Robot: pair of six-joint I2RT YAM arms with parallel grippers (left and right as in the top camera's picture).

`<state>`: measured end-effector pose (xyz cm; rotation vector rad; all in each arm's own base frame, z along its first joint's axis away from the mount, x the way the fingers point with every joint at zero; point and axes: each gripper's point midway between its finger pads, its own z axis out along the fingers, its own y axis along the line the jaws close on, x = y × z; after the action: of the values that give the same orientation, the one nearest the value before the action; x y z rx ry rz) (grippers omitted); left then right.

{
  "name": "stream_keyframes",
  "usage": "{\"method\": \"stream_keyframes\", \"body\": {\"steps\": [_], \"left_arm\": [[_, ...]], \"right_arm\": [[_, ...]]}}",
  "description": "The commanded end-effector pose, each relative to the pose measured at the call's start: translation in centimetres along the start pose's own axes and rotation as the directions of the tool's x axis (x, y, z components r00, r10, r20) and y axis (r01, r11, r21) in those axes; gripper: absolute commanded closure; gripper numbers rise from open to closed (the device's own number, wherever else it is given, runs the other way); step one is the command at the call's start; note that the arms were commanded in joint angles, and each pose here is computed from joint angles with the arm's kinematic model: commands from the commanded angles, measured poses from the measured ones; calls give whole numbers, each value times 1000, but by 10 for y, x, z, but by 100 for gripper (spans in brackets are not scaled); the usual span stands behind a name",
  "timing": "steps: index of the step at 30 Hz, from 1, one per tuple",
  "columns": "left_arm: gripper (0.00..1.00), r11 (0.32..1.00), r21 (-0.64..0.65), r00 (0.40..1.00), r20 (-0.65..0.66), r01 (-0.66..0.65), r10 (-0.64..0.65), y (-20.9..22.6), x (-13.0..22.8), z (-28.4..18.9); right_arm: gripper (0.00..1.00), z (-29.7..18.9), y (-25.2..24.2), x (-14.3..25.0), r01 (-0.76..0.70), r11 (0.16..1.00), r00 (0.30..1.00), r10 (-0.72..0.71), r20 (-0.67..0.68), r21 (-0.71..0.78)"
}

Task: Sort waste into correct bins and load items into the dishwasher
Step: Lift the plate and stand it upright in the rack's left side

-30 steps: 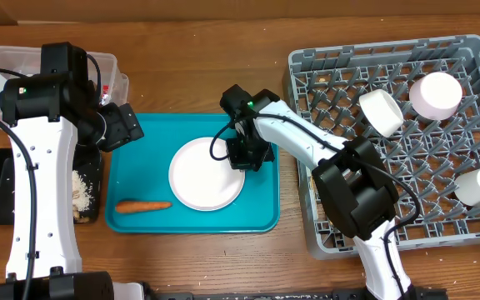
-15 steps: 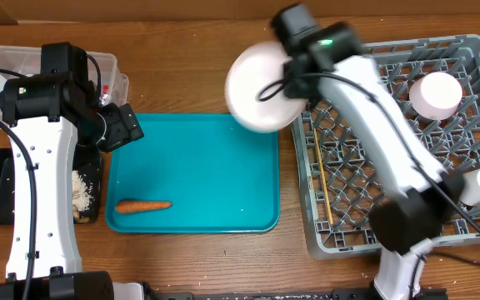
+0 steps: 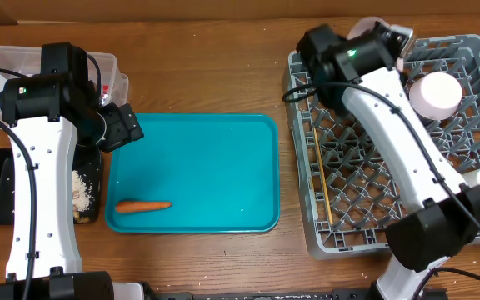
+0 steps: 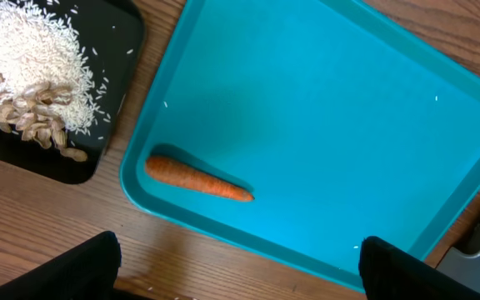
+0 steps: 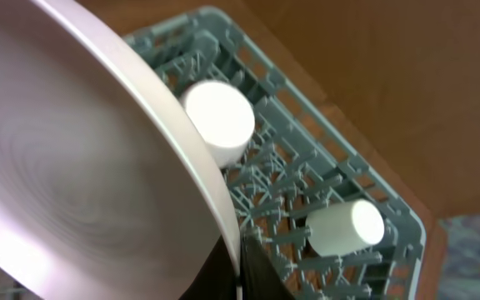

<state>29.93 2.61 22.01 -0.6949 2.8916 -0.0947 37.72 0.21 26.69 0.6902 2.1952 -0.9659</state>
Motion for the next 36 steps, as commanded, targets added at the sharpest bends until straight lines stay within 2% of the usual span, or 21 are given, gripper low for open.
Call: {"method": "stream_keyframes", "body": {"steps": [1,5,15,25,26,27,29,30,33,36], "left_arm": [[7,1000,4,1000,-7,-13,14,-1,1,1],[7,1000,5,1000,-6,-13,13,-1,1,1],[7,1000,5,1000,-6,-13,13,-1,1,1],[7,1000,6,1000,-2,-13,13,-1,0,1],[7,1000,6,1000,-3,-13,13,-1,0,1],[6,1000,6,1000,-2,-13,13,-1,0,1],[6,1000,6,1000,-2,-13,13,-1,0,1],[6,1000,6,1000,-2,-13,13,-1,0,1],[6,1000,6,1000,-3,-21,21,-1,0,1],[6,1000,5,1000,-7,-20,20,-1,1,1]], "right_arm": [[96,13,12,24,-14,1000,999,15,-32,16],[96,21,28,53,18,1000,996,-19,-86,-9],[96,14,54,93,56,993,981,-73,-182,-100],[94,-39,89,119,130,959,977,-167,-130,-251],[91,-46,92,122,147,953,976,-184,-118,-265],[80,-53,94,126,165,947,974,-200,-105,-277],[49,-61,97,129,183,939,973,-216,-85,-292],[39,-65,98,130,188,936,972,-220,-77,-299],[31,-69,96,130,185,932,973,-218,-74,-312],[30,-75,87,121,171,932,976,-204,-73,-320]]}}
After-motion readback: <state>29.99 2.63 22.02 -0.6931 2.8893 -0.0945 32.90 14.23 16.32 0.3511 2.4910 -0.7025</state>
